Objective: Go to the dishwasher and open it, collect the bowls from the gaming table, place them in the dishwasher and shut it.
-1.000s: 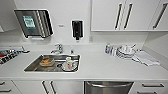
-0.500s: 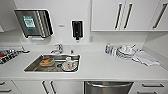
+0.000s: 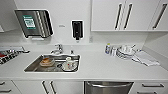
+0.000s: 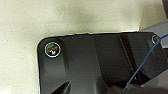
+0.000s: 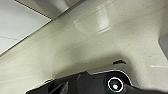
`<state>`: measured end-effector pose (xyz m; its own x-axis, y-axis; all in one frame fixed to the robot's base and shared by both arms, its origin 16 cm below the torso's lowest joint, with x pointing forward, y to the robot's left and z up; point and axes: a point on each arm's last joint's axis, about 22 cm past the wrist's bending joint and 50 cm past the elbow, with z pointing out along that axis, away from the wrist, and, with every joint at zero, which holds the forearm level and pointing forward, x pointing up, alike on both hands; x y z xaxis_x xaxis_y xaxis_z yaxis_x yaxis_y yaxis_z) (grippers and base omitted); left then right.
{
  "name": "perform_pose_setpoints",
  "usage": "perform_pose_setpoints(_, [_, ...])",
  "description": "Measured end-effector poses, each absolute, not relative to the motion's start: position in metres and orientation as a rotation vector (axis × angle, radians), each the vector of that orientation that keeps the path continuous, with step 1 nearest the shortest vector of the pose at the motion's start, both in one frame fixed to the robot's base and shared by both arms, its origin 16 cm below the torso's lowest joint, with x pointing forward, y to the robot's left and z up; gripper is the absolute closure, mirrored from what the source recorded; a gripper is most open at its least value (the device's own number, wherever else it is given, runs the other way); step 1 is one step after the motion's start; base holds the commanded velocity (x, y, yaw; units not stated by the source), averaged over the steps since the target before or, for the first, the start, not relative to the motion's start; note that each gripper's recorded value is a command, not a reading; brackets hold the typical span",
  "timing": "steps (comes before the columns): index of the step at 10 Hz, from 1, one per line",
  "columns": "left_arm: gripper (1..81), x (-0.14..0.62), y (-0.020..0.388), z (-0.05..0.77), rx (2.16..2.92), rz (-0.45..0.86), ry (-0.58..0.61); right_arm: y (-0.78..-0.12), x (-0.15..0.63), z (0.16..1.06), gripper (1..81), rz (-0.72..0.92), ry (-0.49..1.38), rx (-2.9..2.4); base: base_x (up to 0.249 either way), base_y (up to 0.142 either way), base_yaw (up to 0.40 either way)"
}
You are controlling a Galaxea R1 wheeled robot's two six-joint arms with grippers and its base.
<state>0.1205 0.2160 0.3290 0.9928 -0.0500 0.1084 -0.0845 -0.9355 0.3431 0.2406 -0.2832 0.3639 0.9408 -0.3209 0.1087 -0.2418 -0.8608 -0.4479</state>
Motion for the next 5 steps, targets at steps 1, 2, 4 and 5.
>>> perform_pose_setpoints(1, [1.0, 0.120, 0.222, 0.329, 2.791, 0.134, -0.098, -0.270, 0.206, 0.356, 1.0, -0.203, 0.350, -2.671, 0.000, 0.000, 0.000])
perform_pose_setpoints(2, [1.0, 0.119, 0.229, 0.328, 2.801, 0.129, -0.100, -0.250, 0.163, 0.349, 1.0, -0.114, 0.311, -2.684, 0.000, 0.000, 0.000])
perform_pose_setpoints(4, [1.0, 0.116, 0.235, 0.328, 2.810, 0.123, -0.101, -0.233, 0.108, 0.343, 1.0, -0.010, 0.275, -2.709, 0.000, 0.000, 0.000])
perform_pose_setpoints(5, [1.0, 0.116, 0.236, 0.327, 2.815, 0.117, -0.102, -0.238, 0.101, 0.338, 1.0, 0.000, 0.266, -2.735, 0.000, 0.000, 0.000])
